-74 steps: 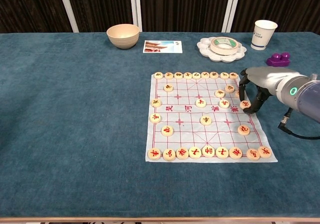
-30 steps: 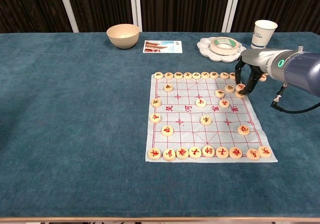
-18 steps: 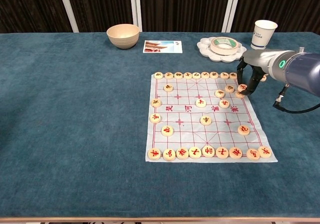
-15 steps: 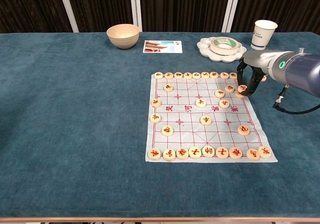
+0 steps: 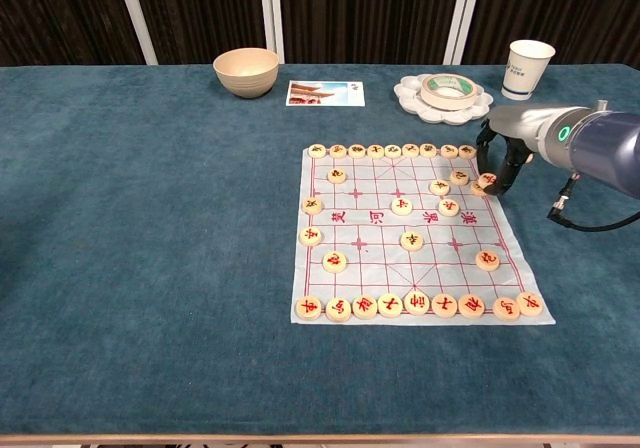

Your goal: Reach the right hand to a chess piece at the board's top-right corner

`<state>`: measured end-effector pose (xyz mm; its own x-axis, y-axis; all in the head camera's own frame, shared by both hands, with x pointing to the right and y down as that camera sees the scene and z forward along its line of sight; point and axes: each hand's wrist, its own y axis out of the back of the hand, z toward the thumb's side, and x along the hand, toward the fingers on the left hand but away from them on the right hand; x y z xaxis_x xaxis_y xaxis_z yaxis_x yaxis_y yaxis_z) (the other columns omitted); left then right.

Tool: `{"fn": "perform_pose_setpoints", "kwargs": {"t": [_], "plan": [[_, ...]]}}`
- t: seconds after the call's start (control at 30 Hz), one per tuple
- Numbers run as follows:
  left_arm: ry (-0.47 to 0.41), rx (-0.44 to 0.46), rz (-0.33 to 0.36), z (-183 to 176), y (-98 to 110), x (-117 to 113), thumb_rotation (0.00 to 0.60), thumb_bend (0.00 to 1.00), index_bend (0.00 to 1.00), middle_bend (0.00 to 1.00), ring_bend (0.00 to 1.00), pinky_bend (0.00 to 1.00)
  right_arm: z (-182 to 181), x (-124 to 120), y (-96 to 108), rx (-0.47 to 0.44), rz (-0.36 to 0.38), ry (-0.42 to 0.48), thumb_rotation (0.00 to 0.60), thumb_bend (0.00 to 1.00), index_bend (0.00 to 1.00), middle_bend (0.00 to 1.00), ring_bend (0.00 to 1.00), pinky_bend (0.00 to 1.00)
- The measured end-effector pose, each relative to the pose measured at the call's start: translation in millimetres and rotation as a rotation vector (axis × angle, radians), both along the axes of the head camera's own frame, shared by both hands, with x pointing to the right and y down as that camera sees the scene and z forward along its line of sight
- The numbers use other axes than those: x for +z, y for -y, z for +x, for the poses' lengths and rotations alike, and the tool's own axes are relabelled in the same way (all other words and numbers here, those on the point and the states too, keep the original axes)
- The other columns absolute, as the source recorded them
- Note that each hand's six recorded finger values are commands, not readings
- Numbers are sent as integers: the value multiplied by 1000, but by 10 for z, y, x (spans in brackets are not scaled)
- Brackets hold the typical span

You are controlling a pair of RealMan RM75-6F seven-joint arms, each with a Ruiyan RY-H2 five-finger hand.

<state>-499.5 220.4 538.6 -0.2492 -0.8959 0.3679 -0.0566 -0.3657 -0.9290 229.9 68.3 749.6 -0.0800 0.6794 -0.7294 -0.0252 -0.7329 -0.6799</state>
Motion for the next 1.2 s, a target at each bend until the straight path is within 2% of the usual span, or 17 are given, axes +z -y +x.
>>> {"fn": "perform_pose_setpoints", "kwargs": {"t": [1.2], "plan": [[-2, 4, -4, 9, 1, 12, 600, 0, 73, 0, 0, 0, -110, 18, -5, -10, -6, 2, 600, 378, 507, 0, 46, 92]]}}
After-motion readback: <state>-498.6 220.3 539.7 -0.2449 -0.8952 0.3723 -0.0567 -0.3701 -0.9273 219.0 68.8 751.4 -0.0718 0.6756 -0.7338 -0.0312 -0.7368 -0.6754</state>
